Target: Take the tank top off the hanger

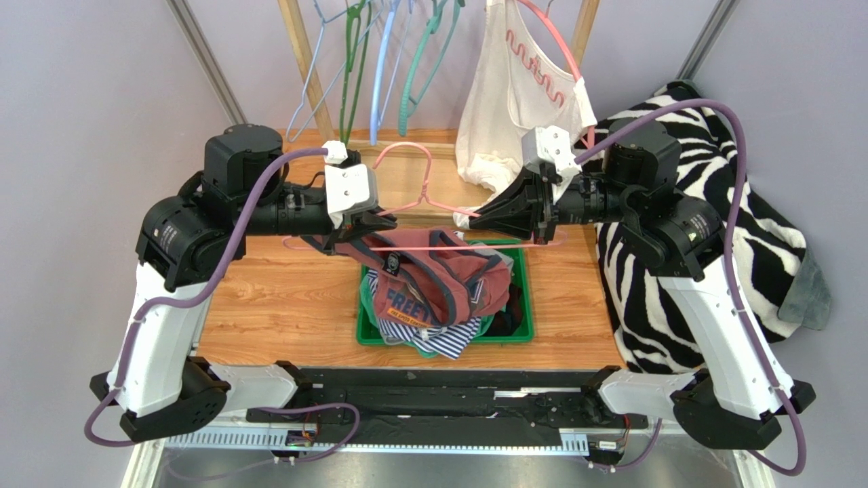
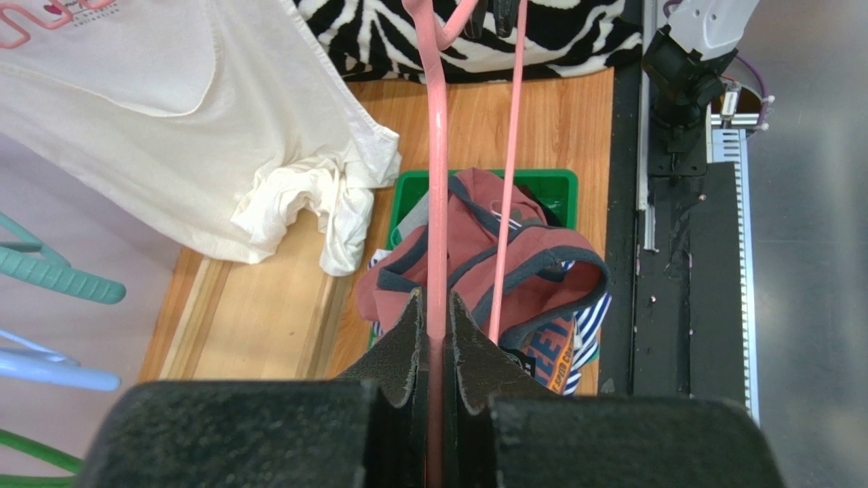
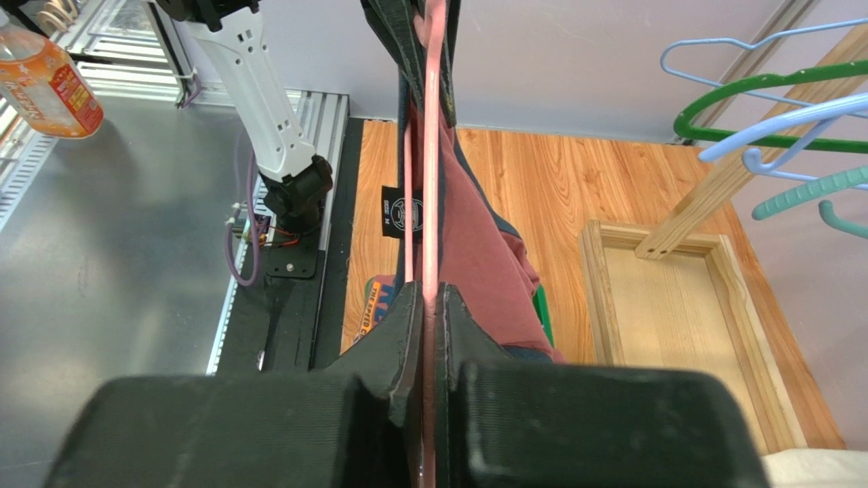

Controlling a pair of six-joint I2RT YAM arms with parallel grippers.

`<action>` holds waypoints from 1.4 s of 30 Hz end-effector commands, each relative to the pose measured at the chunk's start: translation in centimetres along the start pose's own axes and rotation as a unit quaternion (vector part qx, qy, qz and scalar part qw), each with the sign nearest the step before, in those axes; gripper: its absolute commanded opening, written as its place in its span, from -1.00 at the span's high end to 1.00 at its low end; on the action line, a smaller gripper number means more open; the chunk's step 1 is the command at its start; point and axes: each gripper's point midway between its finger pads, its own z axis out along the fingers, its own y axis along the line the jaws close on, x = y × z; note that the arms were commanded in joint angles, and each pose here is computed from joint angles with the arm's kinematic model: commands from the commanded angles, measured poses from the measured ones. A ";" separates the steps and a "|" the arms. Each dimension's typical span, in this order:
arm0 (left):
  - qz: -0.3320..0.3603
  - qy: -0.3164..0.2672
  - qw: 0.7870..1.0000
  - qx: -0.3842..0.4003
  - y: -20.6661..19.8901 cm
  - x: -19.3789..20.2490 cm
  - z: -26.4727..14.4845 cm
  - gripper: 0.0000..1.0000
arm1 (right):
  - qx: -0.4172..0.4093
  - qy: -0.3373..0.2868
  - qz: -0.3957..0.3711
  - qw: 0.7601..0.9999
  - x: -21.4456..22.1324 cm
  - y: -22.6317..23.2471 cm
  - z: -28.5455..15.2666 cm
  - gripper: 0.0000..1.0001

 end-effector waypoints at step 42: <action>-0.126 -0.019 0.939 -0.318 9.1 2.8 -4.3 -0.72 | 0.212 -0.151 0.045 0.964 -6.4 -1.4 -5.3 1.00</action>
